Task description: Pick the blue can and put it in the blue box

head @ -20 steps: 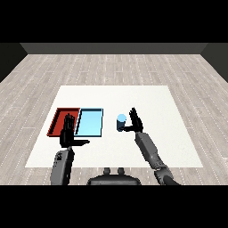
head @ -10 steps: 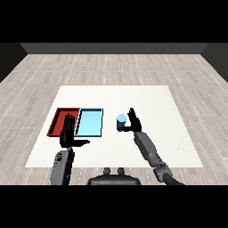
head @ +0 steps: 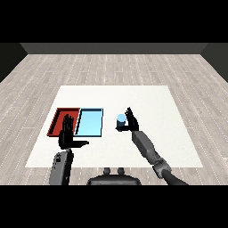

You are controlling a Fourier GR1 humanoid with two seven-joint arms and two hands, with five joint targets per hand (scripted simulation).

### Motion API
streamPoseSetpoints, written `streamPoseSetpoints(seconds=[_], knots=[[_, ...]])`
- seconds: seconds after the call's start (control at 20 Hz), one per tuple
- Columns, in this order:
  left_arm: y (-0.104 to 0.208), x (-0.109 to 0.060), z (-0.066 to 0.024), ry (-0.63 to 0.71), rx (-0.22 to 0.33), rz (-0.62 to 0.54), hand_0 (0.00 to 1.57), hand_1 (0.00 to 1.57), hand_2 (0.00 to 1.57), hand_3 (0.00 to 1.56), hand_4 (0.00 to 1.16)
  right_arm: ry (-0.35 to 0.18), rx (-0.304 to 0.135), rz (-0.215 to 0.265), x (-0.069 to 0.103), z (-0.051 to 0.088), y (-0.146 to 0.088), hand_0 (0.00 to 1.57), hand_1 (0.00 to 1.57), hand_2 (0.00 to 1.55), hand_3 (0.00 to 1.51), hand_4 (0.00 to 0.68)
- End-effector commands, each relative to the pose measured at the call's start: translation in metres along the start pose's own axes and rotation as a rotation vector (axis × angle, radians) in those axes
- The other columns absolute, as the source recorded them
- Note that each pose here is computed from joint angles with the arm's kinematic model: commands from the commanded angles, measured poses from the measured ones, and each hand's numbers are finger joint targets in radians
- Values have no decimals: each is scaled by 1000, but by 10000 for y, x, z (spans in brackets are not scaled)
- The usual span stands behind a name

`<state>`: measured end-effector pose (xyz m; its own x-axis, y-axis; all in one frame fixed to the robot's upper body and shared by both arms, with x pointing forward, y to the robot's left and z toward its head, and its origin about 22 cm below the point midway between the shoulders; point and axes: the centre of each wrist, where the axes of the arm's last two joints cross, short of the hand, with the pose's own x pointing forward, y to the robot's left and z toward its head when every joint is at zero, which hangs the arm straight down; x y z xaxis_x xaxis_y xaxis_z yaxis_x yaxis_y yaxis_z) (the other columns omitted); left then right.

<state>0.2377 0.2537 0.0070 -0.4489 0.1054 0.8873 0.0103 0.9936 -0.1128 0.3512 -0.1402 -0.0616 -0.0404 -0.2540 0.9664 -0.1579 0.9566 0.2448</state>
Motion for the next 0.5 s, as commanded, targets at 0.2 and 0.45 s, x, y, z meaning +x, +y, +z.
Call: streamPoseSetpoints(seconds=[0.2, 0.45], knots=[[26, -15, -41, -7, -14, 4, 0, 0, 0, 0, 0, 18, -6, 8, -77, -47, 77, 0, 0, 0, 0, 0], [62, 6, 170, -10, -6, -1, 0, 0, 0, 0, 0, 28, 31, 14, -99, -59, 78, 0, 0, 0, 0, 0]])
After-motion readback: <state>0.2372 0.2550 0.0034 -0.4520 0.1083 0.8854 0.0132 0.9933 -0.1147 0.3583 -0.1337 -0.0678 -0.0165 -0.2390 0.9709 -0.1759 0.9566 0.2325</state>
